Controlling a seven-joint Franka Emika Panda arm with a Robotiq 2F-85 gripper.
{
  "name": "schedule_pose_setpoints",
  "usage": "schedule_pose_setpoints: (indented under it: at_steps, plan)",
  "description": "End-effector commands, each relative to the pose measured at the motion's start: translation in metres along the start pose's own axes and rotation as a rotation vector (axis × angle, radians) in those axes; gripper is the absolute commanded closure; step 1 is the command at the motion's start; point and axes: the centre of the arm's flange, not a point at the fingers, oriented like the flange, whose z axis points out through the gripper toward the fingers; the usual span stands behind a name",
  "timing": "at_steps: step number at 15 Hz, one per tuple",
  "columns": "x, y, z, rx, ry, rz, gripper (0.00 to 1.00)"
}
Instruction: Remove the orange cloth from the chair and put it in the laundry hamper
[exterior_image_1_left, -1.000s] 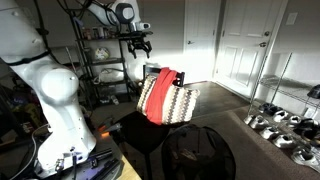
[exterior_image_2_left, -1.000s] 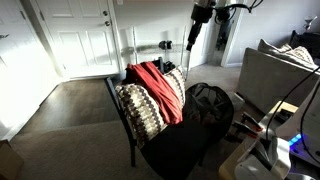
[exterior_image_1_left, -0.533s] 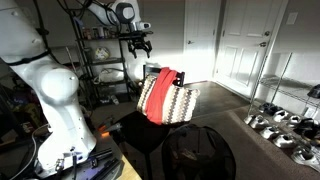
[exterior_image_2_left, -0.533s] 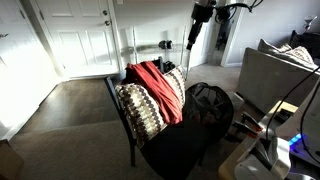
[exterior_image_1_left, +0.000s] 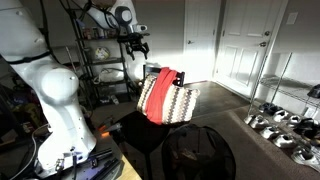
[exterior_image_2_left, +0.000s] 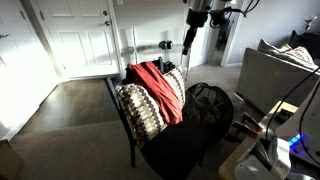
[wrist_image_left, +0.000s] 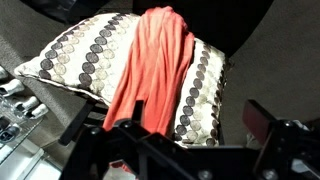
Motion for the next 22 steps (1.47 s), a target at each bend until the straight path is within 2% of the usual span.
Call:
schedule_pose_setpoints:
  at_steps: [1,4,7,11,17,22]
  plan:
    - [0.048,-0.037,0.038,-0.07,-0.016,-0.035,0.0]
    - [0.082,-0.045,0.069,-0.118,0.016,0.003,0.0]
    - [0.112,-0.028,0.107,-0.147,0.05,0.112,0.0]
    - [0.143,0.006,0.144,-0.131,0.061,0.247,0.0]
    - [0.179,0.03,0.172,-0.13,0.122,0.29,0.0]
    - [0.197,0.046,0.193,-0.149,0.129,0.313,0.0]
